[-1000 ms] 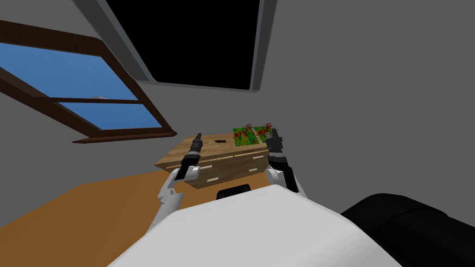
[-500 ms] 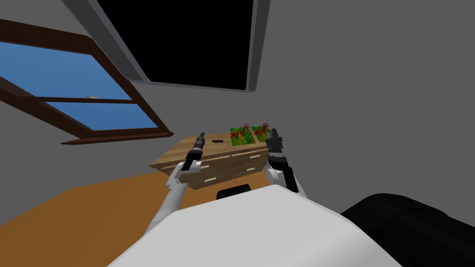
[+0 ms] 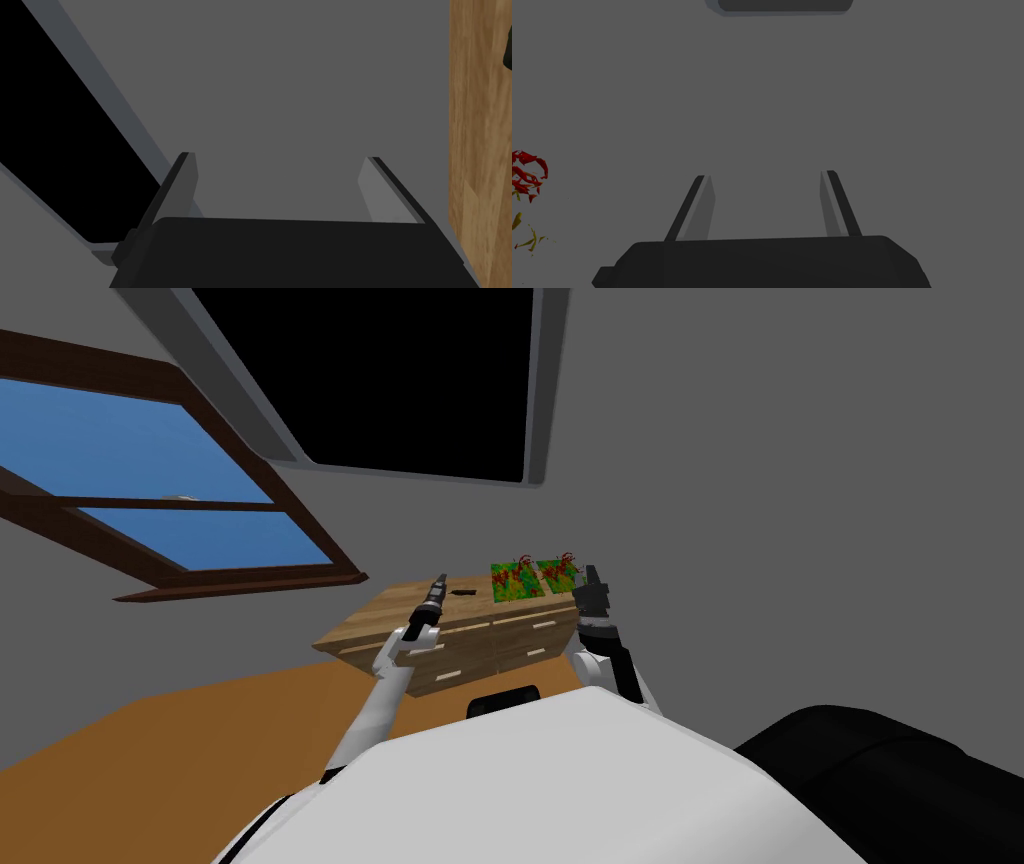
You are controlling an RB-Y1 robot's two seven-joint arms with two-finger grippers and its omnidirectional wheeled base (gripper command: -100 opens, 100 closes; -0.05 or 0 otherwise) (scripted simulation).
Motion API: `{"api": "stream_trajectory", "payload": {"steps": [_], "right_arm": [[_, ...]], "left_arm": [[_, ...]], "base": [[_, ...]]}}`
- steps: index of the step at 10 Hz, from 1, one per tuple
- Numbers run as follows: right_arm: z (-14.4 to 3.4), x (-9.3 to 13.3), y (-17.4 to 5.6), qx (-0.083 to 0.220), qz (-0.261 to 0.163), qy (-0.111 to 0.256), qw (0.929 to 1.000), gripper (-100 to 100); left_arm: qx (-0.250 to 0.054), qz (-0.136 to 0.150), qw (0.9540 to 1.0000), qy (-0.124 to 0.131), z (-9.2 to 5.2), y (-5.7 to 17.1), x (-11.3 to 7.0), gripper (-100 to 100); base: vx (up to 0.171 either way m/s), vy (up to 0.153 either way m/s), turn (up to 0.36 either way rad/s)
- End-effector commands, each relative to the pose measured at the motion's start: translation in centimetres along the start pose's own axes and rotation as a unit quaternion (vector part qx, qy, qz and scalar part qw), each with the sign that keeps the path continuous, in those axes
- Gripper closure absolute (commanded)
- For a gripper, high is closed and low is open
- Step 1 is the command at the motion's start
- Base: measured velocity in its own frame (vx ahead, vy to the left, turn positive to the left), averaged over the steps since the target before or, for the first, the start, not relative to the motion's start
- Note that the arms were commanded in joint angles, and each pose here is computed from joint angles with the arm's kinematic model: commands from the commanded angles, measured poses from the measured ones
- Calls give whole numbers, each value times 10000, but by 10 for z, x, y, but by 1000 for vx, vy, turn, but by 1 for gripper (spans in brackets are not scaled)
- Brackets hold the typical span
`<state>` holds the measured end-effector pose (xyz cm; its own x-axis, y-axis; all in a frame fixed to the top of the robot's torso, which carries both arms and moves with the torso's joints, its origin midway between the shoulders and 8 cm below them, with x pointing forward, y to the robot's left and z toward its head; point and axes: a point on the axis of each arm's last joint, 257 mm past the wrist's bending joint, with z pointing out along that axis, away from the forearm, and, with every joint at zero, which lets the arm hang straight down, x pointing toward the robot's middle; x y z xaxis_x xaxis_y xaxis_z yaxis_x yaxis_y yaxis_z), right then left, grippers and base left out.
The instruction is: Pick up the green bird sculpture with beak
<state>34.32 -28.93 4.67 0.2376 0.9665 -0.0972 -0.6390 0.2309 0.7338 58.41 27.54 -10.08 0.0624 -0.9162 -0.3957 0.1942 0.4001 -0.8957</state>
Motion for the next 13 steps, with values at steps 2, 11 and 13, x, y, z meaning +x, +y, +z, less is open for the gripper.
{"api": "stream_trajectory", "payload": {"steps": [2,11,13], "right_arm": [[0,0,0,0,0,0,10000,0],[0,0,0,0,0,0,10000,0],[0,0,0,0,0,0,10000,0]], "left_arm": [[-280,71,9996,66,16,16,5,-100],[-1442,370,9886,215,68,72,8,-100],[-1588,376,9863,244,68,85,10,-100]], "base": [[-4,-71,-9],[6,-69,3],[11,-51,7]]}}
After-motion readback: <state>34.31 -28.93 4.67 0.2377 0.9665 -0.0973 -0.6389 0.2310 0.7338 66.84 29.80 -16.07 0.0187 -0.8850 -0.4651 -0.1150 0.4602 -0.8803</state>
